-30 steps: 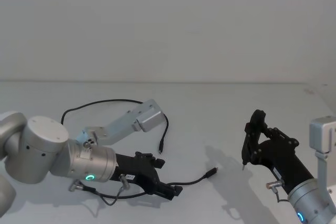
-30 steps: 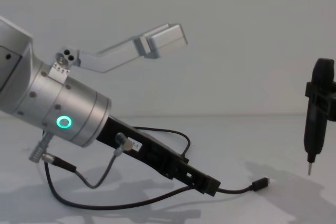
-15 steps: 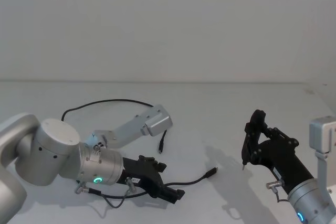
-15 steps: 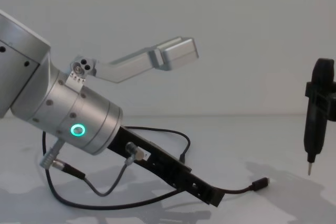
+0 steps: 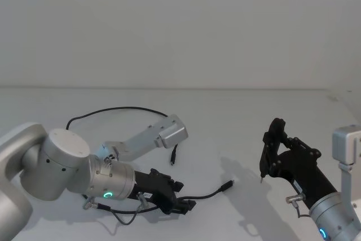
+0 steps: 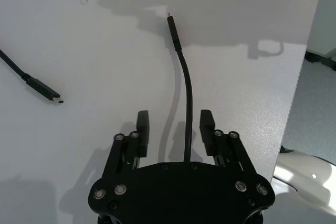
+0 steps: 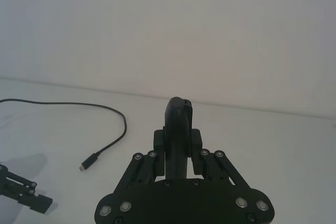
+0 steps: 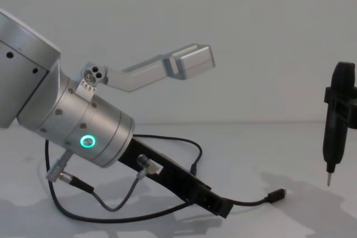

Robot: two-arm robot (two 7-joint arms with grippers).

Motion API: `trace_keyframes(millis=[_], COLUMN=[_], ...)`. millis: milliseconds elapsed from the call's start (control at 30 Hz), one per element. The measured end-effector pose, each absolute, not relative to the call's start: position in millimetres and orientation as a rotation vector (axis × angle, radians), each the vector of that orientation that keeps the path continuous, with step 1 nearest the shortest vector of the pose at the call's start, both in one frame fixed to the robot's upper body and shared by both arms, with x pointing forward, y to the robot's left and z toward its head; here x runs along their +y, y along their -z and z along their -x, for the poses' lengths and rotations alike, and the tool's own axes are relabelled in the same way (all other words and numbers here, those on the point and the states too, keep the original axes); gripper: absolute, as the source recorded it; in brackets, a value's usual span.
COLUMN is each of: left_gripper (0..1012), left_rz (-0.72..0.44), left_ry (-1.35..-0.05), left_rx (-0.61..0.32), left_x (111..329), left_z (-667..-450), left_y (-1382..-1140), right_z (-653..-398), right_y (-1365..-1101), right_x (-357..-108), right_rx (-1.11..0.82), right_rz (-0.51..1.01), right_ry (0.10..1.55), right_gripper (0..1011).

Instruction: Pick up the data cable with the one hand.

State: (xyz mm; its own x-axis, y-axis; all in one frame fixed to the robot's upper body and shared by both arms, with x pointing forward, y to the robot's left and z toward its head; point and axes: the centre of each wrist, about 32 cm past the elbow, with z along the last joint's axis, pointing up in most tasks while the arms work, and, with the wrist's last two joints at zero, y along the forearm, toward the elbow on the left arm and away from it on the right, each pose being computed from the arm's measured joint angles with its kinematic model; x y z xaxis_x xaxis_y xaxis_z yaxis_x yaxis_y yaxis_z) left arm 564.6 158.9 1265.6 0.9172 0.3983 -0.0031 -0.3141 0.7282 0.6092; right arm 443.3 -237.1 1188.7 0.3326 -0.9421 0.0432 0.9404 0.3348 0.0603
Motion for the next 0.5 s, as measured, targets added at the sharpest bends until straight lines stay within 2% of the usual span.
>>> trace_keyframes(millis=[167,233,300,333,367,500], left_gripper=[471,370,336,271,271,144], left_rz=[-0.647,-0.648,-0.648,-0.648,-0.648,-0.649], left_ry=[-0.394,-0.395,-0.395,-0.395,-0.395,-0.396], left_rx=[0.137,0.137,0.137,0.137,0.137,0.137], left_x=[158.2,157.9,157.9,157.8,157.7,157.6], left_z=[-564.6,-564.6,-564.6,-564.6,-564.6,-564.7], left_y=[-1265.3,-1265.2,-1265.2,-1265.2,-1265.2,-1265.2], right_z=[-443.3,-443.3,-443.3,-443.3,-443.3,-443.3], right_y=[-1188.7,-1188.7,-1188.7,-1188.7,-1188.7,-1188.7], right_x=[-237.1,-237.1,-237.1,-237.1,-237.1,-237.1], right_rx=[-0.075,-0.075,-0.075,-0.075,-0.075,-0.075], right_rz=[-0.026,-0.026,-0.026,-0.026,-0.026,-0.026], right_ry=[1.229,1.23,1.23,1.23,1.229,1.229], right_gripper=[279,279,279,279,279,279])
